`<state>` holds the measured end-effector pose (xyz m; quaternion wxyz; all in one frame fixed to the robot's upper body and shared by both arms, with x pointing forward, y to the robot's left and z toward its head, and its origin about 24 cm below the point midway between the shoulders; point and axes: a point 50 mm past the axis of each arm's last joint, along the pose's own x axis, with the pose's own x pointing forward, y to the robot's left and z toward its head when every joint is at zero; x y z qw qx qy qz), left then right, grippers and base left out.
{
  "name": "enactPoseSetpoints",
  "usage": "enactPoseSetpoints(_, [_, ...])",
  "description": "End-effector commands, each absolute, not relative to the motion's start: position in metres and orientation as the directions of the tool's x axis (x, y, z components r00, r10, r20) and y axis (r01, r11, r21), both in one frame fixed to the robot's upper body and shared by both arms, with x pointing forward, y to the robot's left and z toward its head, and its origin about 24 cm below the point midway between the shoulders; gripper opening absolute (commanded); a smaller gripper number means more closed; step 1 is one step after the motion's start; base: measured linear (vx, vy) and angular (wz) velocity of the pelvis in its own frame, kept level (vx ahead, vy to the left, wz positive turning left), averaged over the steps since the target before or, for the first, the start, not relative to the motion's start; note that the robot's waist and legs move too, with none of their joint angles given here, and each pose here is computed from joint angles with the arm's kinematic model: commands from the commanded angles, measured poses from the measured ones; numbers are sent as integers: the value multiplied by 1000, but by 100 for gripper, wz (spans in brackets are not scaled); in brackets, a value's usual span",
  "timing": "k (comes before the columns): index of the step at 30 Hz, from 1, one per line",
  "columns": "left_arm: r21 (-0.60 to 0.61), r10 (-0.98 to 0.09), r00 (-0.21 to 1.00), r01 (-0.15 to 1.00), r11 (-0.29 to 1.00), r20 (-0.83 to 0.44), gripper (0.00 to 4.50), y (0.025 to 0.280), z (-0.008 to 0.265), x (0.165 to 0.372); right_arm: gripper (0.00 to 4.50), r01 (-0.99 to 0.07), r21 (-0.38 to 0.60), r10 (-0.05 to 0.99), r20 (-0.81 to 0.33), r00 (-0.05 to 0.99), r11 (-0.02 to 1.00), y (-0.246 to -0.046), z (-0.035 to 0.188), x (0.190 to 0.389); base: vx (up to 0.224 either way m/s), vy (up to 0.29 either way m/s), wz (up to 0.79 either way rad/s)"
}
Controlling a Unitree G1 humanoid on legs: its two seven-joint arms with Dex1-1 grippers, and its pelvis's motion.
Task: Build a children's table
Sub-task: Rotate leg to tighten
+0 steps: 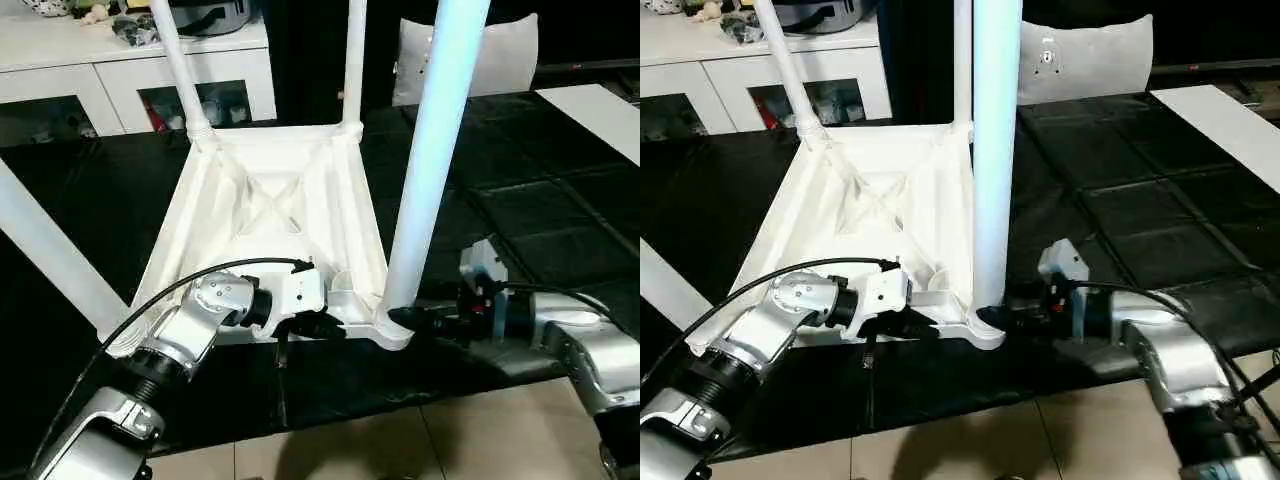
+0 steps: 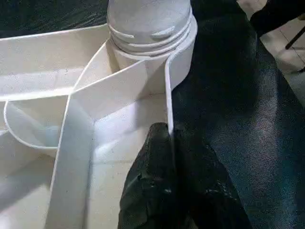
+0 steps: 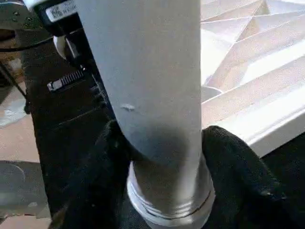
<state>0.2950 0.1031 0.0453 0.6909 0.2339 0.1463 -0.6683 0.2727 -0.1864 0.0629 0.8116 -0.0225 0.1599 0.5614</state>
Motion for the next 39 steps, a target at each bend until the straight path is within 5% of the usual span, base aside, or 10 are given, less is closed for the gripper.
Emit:
enactPoseSetpoints(1, [173, -858, 49, 984, -47, -511, 0, 99, 56, 299, 212, -923, 135, 905, -290, 311, 361, -185, 63, 276, 0, 0, 0])
enactPoseSetpoints(11, [154, -878, 63, 988, -13, -475, 0, 92, 56, 298, 193, -923, 140, 916, -243, 319, 358, -175, 58, 278, 0, 0, 0])
enactPoseSetpoints(16, [115, -888, 196, 980, 162, -416, 0, 71, 57, 302, 192, -805, 120, 801, -260, 540, 582, -156, 46, 292, 0, 0, 0])
enactPoseSetpoints(24, [84, -854, 361, 931, 356, -376, 0, 36, 56, 307, 191, -587, 129, 599, -258, 758, 799, -123, 40, 316, 0, 0, 0])
enactPoseSetpoints(27, [121, -838, 398, 917, 381, -374, 0, 27, 58, 309, 191, -577, 145, 594, -227, 771, 804, -110, 41, 318, 0, 0, 0])
enactPoseSetpoints(30, [134, -830, 406, 913, 385, -382, 0, 30, 58, 310, 261, -578, 140, 594, -208, 777, 804, -111, 42, 317, 0, 0, 0])
enactPoseSetpoints(39, [192, -800, 412, 911, 364, -436, 0, 62, 55, 319, 330, -628, 111, 638, -142, 757, 770, -154, 50, 308, 0, 0, 0])
